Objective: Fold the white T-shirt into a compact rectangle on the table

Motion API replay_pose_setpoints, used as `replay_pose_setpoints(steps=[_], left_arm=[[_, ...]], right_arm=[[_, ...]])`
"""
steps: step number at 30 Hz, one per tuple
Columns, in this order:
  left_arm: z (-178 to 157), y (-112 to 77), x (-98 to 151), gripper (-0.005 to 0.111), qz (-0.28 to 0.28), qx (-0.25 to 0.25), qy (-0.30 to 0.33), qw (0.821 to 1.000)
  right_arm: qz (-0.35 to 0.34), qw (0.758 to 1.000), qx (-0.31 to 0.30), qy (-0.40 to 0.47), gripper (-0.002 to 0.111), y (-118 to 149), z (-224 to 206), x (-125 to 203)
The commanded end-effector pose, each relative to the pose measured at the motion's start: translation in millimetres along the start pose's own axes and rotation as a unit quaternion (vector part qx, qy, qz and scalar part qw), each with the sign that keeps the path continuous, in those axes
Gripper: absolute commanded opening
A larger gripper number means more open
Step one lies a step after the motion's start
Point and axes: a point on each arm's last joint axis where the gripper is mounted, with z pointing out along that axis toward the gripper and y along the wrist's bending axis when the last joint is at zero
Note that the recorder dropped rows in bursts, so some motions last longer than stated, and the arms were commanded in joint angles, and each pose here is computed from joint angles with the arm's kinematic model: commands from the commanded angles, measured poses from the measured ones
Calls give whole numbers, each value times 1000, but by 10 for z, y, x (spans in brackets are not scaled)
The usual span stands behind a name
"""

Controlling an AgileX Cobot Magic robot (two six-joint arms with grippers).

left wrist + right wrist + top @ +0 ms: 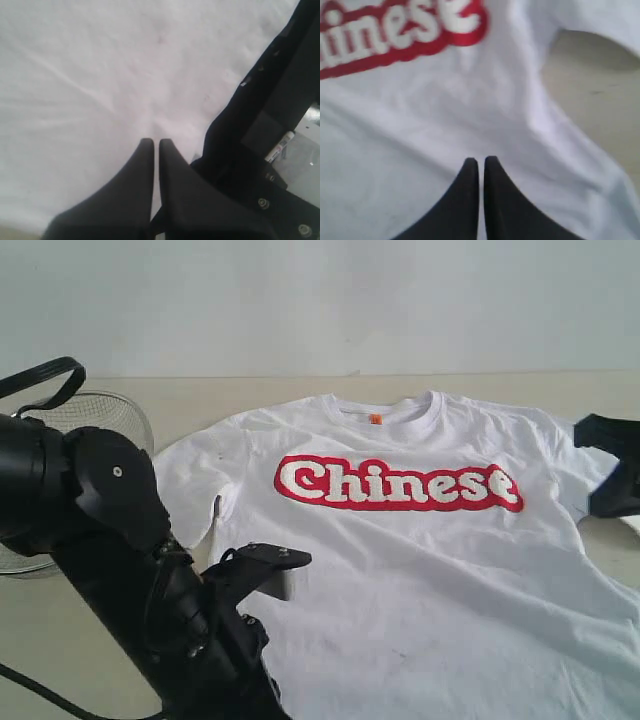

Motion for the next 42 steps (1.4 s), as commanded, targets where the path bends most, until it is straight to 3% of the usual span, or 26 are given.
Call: replay_pose_setpoints(steps=[1,7,12,21,32,42], left_arm=[[-5,-57,-44,5,-5,22,-32,999],[1,-70,17,5,6,31,2,1000],[2,-80,58,5,10,38,22,999],[150,7,194,5,-32,40,45,998],[570,370,274,5,-79,-16,65,995],[616,396,344,5,-78,-14,89,993]], right_arm=[[-84,988,-130,27,0,409,-6,122],[-202,959,-165,107,0,911,97,462],[-256,948,-164,91,0,1151,156,578],[-260,949,-158,79,0,1168,168,568],[-238,955,-167,65,0,1194,166,543],[-242,954,-164,63,0,1189,169,540]])
